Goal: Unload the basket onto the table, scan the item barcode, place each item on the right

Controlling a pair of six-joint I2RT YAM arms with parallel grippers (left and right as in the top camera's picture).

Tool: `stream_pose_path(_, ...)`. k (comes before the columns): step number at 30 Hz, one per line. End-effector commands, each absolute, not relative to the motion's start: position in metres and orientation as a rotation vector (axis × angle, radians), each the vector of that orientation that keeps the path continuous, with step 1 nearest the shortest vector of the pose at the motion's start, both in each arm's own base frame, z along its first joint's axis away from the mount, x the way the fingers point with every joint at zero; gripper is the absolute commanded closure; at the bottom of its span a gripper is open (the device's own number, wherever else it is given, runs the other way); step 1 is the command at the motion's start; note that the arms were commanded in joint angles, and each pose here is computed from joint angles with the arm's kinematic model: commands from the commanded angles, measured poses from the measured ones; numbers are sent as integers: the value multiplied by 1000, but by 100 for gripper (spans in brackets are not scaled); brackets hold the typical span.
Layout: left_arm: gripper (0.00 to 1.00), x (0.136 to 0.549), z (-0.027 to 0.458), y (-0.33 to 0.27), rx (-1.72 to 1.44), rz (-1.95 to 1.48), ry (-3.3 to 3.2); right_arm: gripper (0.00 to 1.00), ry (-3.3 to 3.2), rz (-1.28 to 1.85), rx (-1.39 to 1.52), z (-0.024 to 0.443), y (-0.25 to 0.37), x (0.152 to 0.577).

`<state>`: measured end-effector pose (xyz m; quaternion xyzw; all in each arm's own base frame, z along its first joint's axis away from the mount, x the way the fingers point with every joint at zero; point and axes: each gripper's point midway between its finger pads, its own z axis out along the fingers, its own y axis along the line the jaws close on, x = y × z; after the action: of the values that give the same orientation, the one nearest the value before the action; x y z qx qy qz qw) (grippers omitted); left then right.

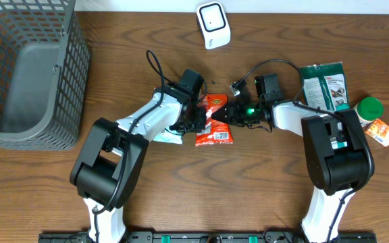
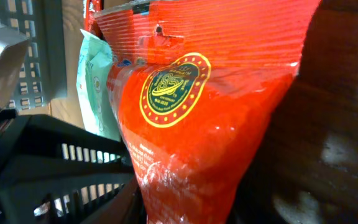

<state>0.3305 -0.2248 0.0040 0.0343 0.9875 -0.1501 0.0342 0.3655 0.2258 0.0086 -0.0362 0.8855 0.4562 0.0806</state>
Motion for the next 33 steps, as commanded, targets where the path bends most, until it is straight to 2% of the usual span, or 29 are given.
stream_pose_path(1,72,332,28,-227,169,-468,2974,71,2717,1305,-80,-14,223,356)
stream_pose_path(3,71,335,46,-228,174,-491,2929,72,2717,1305,-80,-14,223,356)
stream_pose_path(8,50,339,88,-225,167,-533,2829,83,2705,1326,-87,-11,224,356)
stream_pose_path(18,34,316,107,-212,174,-574,2882,83,2526,1627,-172,42,229,356)
stream_pose_path(24,30,301,119,-231,365,-840,2859,85,2382,1812,-249,86,226,351)
stream_pose_path(27,30,297,127,-237,458,-964,2816,90,2310,1903,-300,105,226,346)
stream_pose_path(33,29,295,130,-238,472,-999,2807,94,2142,2075,-405,133,216,340)
